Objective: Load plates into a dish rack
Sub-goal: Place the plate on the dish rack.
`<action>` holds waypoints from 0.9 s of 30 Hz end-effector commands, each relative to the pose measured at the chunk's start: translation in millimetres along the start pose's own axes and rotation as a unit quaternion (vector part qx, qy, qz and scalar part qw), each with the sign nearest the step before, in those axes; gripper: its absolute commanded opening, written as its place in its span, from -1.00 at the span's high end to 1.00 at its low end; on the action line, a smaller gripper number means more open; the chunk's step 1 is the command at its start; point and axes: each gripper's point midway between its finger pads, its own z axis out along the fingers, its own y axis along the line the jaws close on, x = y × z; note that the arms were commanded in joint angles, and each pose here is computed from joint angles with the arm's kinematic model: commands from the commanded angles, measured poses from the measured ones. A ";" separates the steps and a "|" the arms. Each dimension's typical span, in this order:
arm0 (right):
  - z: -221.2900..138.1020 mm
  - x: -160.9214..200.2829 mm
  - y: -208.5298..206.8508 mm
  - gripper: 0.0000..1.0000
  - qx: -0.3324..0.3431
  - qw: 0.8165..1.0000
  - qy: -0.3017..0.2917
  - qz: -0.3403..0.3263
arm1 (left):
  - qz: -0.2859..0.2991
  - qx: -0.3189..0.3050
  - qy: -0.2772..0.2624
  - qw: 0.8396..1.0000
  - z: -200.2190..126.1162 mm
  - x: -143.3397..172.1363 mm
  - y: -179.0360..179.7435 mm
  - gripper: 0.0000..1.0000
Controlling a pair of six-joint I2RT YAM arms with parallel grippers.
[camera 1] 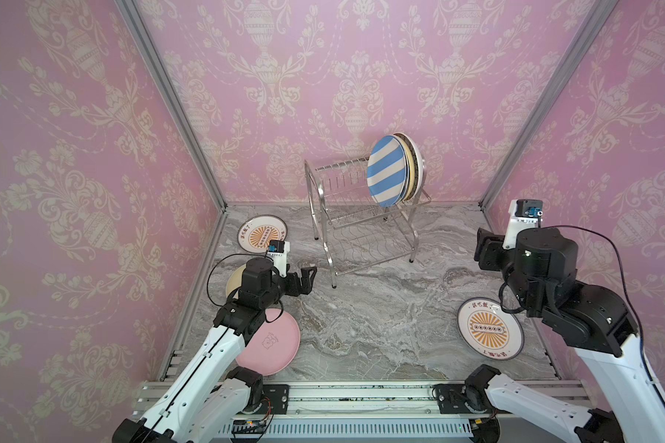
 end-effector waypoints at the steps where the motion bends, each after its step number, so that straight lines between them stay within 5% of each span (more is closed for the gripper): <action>1: 15.3 63.5 -1.3 -0.34 0.005 0.996 0.083 0.036 | -0.005 -0.011 -0.002 1.000 -8.1 -3.5 2.8 -0.99; 11: 50.3 184.6 -12.6 -0.40 0.061 0.969 0.222 0.093 | -0.034 -0.015 0.013 0.999 -6.7 18.4 9.7 -0.99; 18: 82.7 267.5 -20.7 -0.43 0.083 0.928 0.315 0.179 | -0.066 0.004 0.016 0.998 0.3 29.8 7.9 -0.99; 27: 98.5 306.6 -27.9 -0.47 0.078 0.902 0.357 0.229 | -0.075 0.020 0.030 0.997 12.9 35.7 4.9 -0.99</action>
